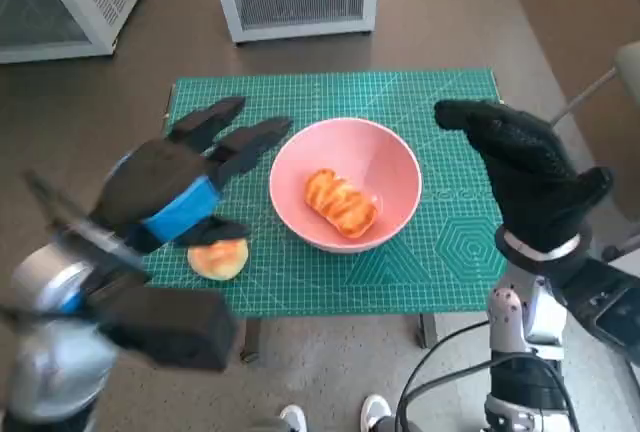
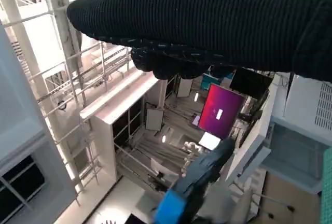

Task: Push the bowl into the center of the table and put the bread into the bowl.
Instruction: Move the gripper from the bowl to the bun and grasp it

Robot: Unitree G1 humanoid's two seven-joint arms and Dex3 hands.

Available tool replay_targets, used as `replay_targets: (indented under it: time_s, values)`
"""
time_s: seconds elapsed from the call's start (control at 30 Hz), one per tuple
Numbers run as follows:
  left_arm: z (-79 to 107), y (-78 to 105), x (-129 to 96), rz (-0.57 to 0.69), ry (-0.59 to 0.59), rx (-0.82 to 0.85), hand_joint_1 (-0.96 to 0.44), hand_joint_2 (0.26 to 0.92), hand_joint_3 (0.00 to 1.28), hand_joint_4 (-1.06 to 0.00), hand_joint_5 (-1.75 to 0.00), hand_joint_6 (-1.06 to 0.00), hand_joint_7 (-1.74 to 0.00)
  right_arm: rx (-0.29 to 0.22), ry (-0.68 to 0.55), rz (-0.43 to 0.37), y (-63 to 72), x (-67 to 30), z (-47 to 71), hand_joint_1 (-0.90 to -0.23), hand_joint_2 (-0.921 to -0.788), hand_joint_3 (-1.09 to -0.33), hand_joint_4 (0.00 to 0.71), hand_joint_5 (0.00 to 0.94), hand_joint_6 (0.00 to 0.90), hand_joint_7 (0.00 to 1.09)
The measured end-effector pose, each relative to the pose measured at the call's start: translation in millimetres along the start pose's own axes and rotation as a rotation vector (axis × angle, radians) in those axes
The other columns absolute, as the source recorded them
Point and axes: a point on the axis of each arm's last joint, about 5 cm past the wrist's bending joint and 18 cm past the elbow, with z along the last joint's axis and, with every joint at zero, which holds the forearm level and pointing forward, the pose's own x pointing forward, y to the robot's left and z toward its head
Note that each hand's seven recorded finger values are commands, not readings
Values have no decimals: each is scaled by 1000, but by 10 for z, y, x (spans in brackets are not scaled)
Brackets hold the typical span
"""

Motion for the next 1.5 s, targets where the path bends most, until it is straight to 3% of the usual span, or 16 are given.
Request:
replay_targets:
  time_s: [0.33, 0.7, 1.5]
  values:
    - [-71, -50, -185, -49, 96, -23, -99, 661, 1, -205, -12, -332, -41, 8, -4, -2, -2, 5, 7, -517, -921, -495, 355, 1, 111, 552]
    - [-134, -196, -188, -86, 145, -42, -139, 678, 6, -250, -11, -357, -25, 11, -4, 1, -9, 1, 7, -518, -921, -495, 355, 1, 108, 556]
    - [-394, -766, 244, -286, 265, -143, -77, 701, 9, -324, -19, -433, -29, 6, 14, 25, -57, -5, 31, -516, -921, -494, 355, 1, 101, 562]
